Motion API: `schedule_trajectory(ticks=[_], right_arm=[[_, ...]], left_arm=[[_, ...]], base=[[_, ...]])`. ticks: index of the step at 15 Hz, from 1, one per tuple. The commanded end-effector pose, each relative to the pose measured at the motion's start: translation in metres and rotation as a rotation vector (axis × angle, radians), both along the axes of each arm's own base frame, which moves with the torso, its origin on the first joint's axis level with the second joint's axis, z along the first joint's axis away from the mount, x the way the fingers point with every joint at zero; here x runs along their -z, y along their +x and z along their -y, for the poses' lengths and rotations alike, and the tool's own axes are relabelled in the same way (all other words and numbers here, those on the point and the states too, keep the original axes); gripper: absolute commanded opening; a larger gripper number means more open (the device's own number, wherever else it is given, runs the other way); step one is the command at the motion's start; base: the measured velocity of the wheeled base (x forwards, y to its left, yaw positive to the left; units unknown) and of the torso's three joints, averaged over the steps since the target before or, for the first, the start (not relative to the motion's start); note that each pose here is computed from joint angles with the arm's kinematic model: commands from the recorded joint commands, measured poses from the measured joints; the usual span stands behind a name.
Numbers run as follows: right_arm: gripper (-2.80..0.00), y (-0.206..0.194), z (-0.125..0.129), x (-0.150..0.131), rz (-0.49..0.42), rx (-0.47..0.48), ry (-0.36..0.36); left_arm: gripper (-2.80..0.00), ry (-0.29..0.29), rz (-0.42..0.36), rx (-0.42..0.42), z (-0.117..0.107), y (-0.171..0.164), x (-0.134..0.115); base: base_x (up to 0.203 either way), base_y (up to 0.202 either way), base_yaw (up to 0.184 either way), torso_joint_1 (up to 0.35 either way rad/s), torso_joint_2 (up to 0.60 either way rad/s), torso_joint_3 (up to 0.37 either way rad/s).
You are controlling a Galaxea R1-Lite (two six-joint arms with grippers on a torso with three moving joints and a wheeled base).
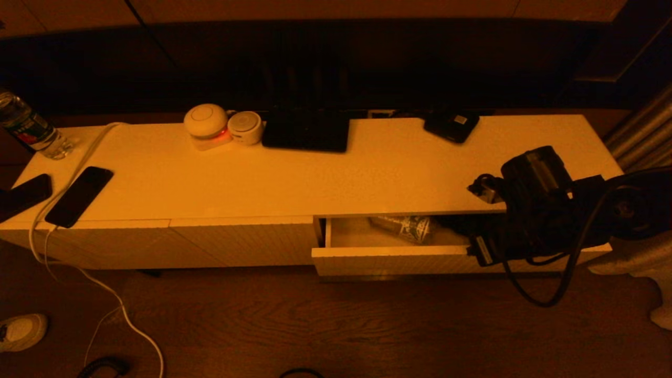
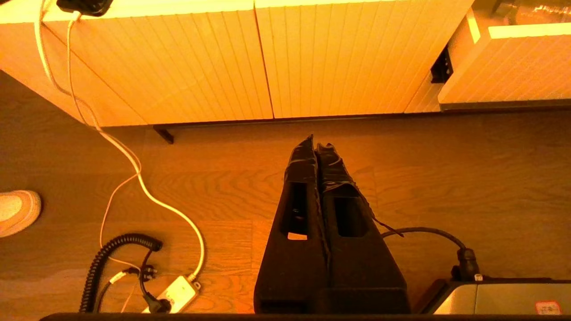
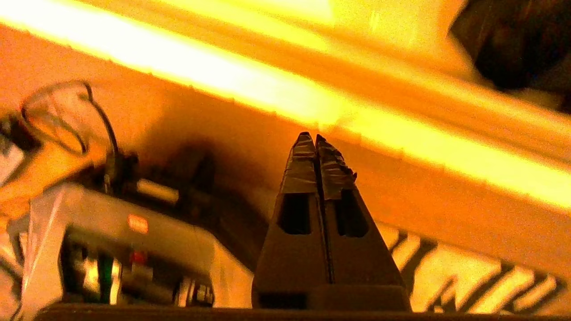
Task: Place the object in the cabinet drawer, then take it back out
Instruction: Take the umbrella out of the drawer and put it on the table
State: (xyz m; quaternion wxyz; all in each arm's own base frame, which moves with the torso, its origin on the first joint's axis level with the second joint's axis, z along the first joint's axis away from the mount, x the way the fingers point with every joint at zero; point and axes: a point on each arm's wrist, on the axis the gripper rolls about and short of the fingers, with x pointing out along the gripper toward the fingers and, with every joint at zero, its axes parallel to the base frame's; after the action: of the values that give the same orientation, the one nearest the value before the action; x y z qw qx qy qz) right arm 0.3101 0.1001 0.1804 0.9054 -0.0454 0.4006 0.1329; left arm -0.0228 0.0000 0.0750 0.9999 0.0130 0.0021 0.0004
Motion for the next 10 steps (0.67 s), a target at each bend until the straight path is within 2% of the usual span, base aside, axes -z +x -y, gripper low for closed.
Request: schedule_trajectory(ticks=[1,10], right_arm=[[-2.8,0.007,0.0,0.002,0.03,0.009,0.004],[-2.8,0.029,0.0,0.013,0.105,0.066,-0.015]], left_arm=[[-2.8,0.0,0.0,-0.001,0.0,0.0,0.0],[-2.8,0.0,0.0,-0.001,0.0,0.0,0.0]], base=[[0.0,0.0,0.0,0.0,0.0,0.0],[0.0,0.0,0.0,0.0,0.0,0.0]])
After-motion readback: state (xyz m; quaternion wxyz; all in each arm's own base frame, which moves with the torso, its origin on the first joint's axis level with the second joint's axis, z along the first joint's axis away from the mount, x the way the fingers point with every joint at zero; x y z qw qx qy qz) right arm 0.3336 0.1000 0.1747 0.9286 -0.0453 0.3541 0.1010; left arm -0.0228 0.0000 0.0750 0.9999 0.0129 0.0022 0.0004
